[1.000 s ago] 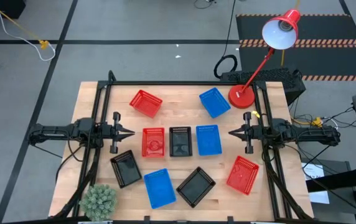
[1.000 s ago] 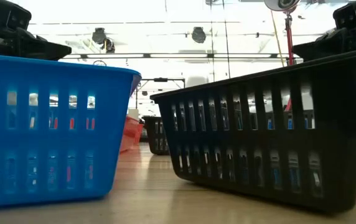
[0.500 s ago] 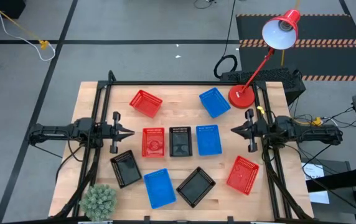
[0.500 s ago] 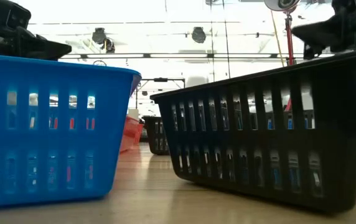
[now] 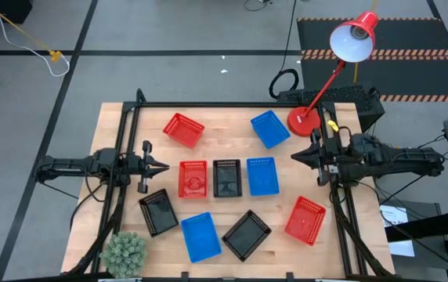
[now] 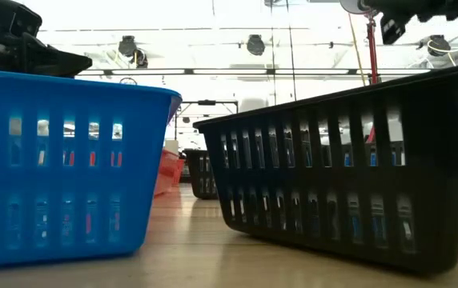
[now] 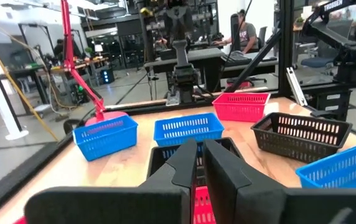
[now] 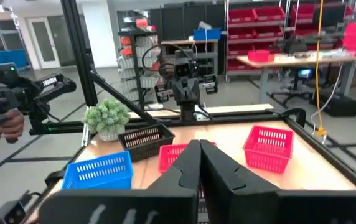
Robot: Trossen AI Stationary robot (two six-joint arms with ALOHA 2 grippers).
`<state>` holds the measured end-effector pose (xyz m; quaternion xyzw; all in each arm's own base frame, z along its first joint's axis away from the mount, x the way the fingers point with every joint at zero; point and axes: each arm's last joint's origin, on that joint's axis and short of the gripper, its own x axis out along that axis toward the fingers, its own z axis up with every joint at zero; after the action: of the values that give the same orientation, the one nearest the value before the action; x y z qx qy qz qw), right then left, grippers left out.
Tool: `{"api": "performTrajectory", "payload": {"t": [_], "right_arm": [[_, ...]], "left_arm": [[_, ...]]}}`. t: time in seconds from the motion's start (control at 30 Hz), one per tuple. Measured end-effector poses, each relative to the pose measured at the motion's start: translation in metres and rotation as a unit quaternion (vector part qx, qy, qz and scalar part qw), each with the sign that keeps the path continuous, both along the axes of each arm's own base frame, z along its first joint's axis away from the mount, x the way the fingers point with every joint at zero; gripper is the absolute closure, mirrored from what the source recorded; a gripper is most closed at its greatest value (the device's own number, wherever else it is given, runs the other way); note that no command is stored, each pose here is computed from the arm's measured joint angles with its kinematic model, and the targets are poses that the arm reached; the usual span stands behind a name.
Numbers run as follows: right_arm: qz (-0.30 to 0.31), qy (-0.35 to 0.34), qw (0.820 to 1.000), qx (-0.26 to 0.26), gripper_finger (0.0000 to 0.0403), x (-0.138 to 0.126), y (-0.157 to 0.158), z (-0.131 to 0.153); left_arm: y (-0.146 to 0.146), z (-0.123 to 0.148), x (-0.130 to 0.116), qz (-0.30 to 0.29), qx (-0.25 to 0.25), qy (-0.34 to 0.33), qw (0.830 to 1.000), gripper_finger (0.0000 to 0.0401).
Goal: Stack baskets by color
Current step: Stack the top blue bin on the middle blue bin
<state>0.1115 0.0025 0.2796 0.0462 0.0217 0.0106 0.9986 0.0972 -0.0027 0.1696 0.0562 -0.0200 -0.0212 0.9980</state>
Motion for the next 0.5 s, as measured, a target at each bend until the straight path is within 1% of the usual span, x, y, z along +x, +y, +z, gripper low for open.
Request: {"api": "performTrajectory", "payload": {"t": [0.27,0.5], "right_arm": [[-0.001,-0.006,0.999,0.033,0.0403,0.005,0.000,0.049],[-0.002,0.014,0.999,0.039,0.0403,0.010,0.000,0.079]], "left_arm": [[0.000,-0.001,0.000,-0.002,-0.045,0.008,0.999,0.0368],[0.000,-0.001,0.000,-0.002,-0.048,0.008,0.999,0.0368]]}}
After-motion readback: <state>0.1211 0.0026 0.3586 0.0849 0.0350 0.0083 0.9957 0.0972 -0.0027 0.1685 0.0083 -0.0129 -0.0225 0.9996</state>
